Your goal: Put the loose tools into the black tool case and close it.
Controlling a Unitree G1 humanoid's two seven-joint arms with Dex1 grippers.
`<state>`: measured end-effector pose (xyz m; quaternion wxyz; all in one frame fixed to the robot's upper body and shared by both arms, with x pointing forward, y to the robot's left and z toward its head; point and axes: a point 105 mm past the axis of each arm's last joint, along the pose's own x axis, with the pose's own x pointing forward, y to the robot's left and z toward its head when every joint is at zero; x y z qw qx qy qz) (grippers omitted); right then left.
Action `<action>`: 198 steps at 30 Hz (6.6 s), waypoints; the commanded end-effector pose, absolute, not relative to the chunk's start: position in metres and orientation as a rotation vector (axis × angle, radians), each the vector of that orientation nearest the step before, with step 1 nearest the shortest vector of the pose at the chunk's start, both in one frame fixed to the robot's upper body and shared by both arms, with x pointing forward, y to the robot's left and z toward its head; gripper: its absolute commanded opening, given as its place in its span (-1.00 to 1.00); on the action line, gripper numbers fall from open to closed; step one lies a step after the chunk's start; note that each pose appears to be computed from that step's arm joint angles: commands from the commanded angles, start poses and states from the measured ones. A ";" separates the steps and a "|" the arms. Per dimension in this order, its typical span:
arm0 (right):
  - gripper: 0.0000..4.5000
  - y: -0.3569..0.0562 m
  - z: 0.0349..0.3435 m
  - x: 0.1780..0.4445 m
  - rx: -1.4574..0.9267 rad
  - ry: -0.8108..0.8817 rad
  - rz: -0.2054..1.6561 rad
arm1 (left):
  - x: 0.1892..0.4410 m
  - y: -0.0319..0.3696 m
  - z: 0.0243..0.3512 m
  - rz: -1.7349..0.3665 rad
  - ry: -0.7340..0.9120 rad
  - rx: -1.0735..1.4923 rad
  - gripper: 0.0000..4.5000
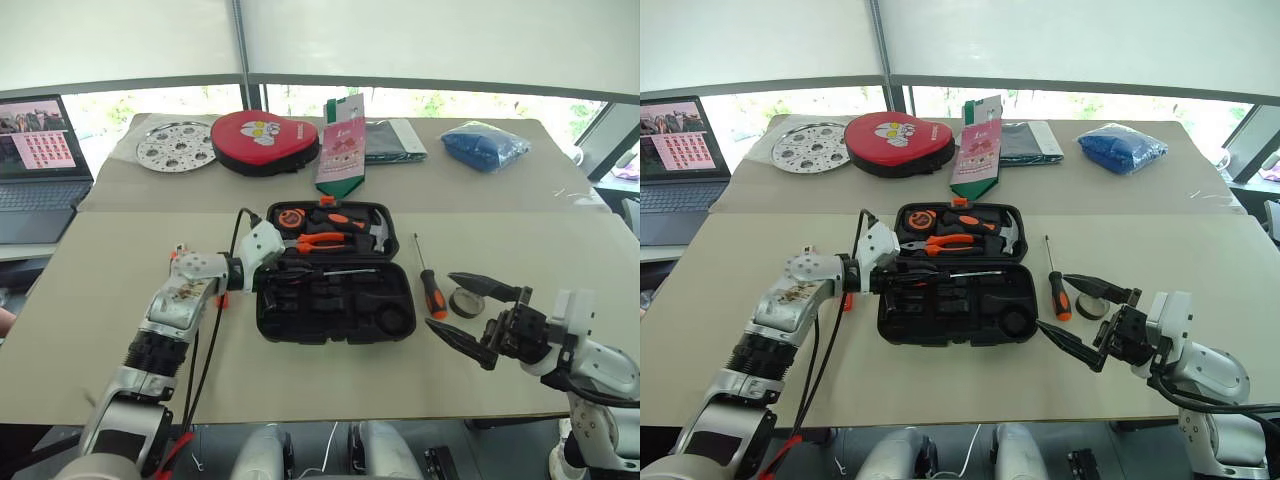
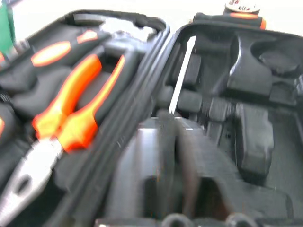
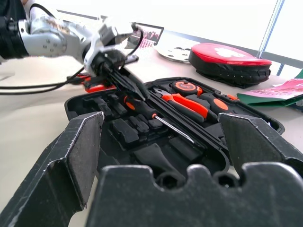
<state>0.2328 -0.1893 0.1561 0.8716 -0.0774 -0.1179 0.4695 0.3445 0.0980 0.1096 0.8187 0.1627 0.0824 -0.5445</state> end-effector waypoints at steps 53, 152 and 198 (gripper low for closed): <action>1.00 -0.181 0.162 0.227 -0.119 -0.265 0.969 | 0.354 0.065 0.082 -1.124 0.323 0.328 -1.00; -0.60 -0.093 0.140 0.338 -1.038 0.296 1.353 | 0.206 0.209 0.133 -1.115 -0.147 0.165 1.00; -0.99 -0.079 0.124 0.342 -0.559 -0.017 1.316 | 0.221 0.196 0.146 -1.094 -0.131 0.193 1.00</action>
